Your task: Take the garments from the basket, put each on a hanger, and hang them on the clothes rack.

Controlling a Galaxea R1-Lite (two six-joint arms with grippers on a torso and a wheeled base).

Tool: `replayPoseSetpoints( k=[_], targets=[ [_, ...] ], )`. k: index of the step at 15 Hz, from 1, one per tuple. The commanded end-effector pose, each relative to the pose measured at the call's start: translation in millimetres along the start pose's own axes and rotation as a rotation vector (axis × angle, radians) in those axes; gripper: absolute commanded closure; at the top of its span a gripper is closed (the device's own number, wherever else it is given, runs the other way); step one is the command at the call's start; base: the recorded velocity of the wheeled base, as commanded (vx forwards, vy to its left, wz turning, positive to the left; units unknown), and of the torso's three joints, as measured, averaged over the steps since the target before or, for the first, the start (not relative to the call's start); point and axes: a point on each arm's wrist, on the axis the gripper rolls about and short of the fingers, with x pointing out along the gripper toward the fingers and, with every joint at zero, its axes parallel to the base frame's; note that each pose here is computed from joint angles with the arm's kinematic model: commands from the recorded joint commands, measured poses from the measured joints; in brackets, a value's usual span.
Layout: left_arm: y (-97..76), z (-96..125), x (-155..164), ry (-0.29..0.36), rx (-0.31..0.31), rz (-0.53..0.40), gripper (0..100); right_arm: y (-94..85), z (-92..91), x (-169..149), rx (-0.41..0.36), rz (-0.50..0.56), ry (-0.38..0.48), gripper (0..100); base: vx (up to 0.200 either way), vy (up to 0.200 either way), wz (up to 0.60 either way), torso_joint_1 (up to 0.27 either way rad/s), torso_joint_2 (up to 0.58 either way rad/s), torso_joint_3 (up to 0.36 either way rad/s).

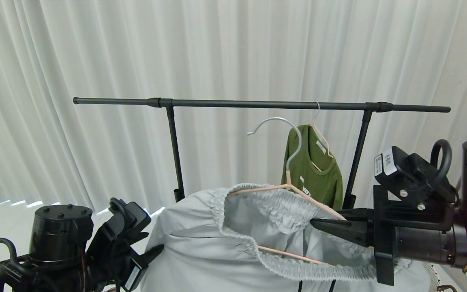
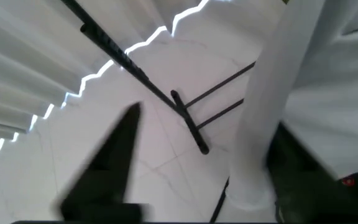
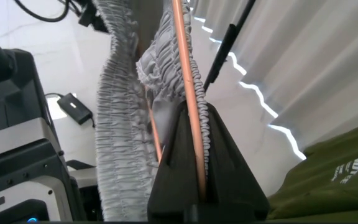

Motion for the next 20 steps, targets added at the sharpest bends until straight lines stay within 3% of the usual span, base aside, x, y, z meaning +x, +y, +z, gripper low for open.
replayPoseSetpoints(
  k=[1, 5, 8, 9, 12, 18, 20],
  targets=[
    [2.7, -3, 0, 0.013, -0.012, 0.012, 100, -0.2, -0.4, -1, 0.0, -0.003, 0.0, 100, 0.0, 0.0, 0.0, 0.0, 0.0, 0.0],
    [15.6, -13, -3, 0.048, -0.062, 0.072, 100, 0.0, -1.2, -1, 0.001, -0.006, 0.003, 100, 0.0, 0.0, 0.0, 0.0, 0.0, 0.0],
    [15.6, -16, -5, 0.053, -0.066, 0.077, 100, -0.2, -1.3, -1, 0.002, -0.006, 0.003, 100, 0.0, 0.0, 0.0, 0.0, 0.0, 0.0],
    [15.2, -17, -6, 0.054, -0.066, 0.077, 0, -0.7, -2.0, 0, 0.004, -0.007, 0.007, 100, 0.0, 0.0, 0.0, 0.0, 0.0, 0.0],
    [15.0, -14, -8, 0.038, -0.063, 0.081, 0, -1.6, -2.8, 2, 0.028, -0.018, 0.015, 100, 0.0, 0.0, 0.0, 0.0, 0.0, 0.0],
    [-0.3, -23, -53, -0.095, -0.043, 0.104, 0, -15.1, 3.7, 8, 0.254, -0.209, 0.07, 100, 0.0, 0.0, 0.0, 0.0, 0.0, 0.0],
    [1.7, -23, -53, -0.081, -0.04, 0.148, 0, -27.1, 5.5, 15, 0.312, -0.289, 0.067, 100, 0.0, 0.0, 0.0, 0.0, 0.0, 0.0]
  ],
)
